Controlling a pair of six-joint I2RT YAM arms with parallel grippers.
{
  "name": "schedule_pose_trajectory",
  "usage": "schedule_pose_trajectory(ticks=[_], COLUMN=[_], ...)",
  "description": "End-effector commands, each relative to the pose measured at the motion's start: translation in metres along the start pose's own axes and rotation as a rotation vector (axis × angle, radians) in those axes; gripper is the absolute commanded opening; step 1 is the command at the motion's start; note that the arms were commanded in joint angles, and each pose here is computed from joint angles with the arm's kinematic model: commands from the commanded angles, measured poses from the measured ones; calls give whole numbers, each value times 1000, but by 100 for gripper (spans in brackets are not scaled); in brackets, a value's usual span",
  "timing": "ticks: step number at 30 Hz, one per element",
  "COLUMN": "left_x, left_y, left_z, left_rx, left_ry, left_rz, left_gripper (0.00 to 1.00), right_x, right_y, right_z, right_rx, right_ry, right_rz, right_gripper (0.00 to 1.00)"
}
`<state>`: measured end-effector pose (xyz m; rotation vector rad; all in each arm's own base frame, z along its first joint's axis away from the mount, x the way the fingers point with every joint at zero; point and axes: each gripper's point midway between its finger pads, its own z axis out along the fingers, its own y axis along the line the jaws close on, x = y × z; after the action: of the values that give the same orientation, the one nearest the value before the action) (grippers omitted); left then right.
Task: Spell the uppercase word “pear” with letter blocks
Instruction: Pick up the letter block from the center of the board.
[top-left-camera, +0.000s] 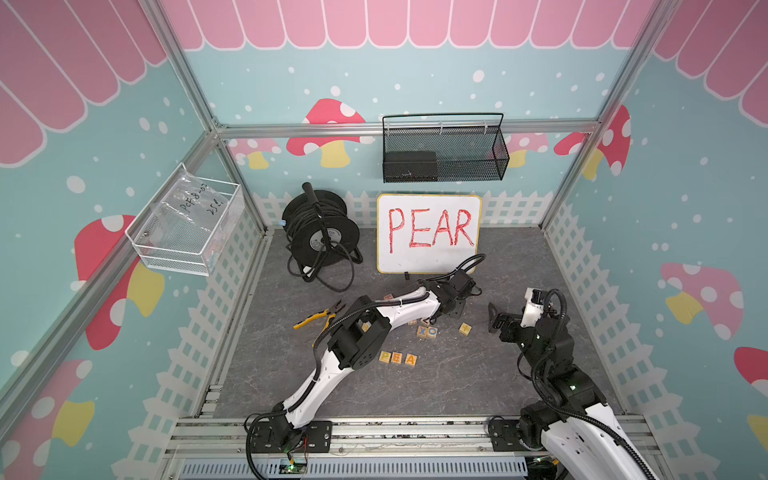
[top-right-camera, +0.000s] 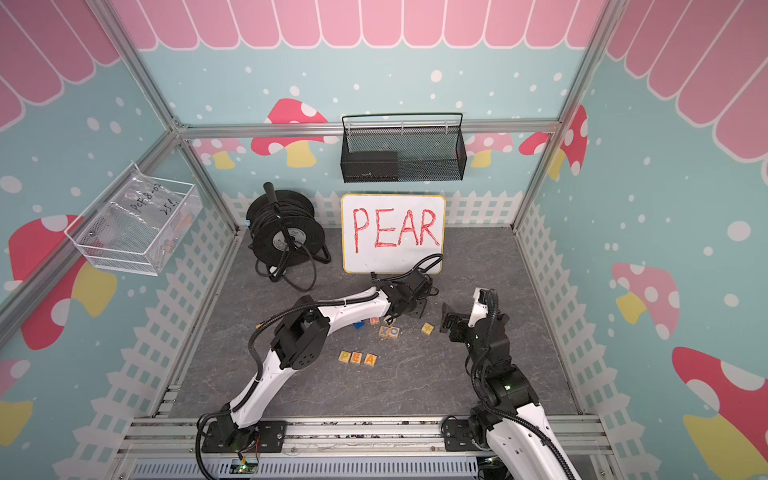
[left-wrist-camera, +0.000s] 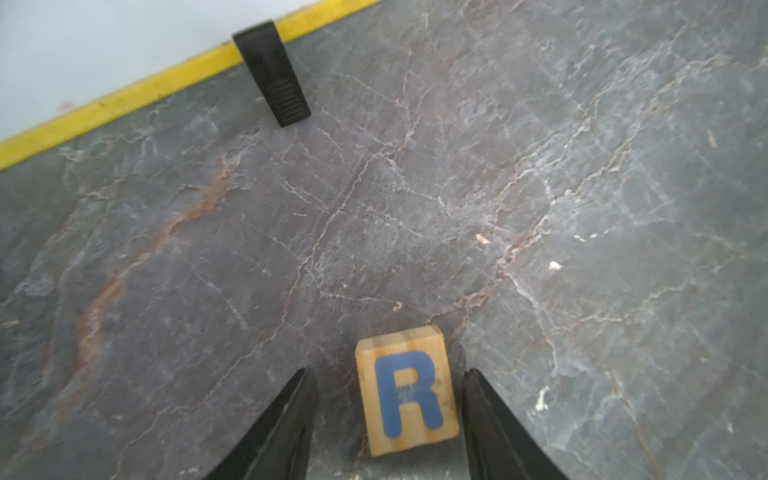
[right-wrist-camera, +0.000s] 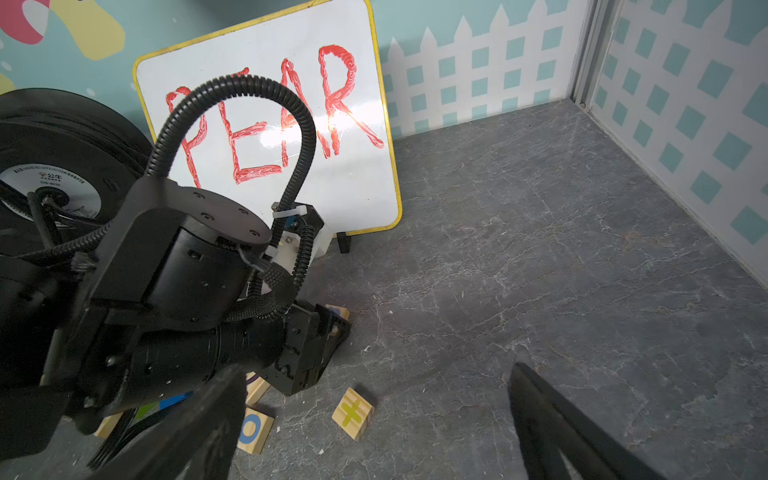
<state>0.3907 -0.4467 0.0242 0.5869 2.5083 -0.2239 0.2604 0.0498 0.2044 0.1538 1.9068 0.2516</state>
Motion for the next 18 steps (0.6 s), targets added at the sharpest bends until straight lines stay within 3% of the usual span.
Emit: schedule_pose_trajectory(ticks=[1,18], left_x=[13,10], left_y=[2,3], left_z=[10,2], left_rx=[-58,-129], left_ry=[31,8], left_rz=[21,49], left_gripper=[55,37], right_x=[-1,-1], right_y=[-4,-6], right_z=[0,-4], right_rx=[15,25], right_ry=[-14,-23], right_rz=[8,12], right_gripper=[100,100])
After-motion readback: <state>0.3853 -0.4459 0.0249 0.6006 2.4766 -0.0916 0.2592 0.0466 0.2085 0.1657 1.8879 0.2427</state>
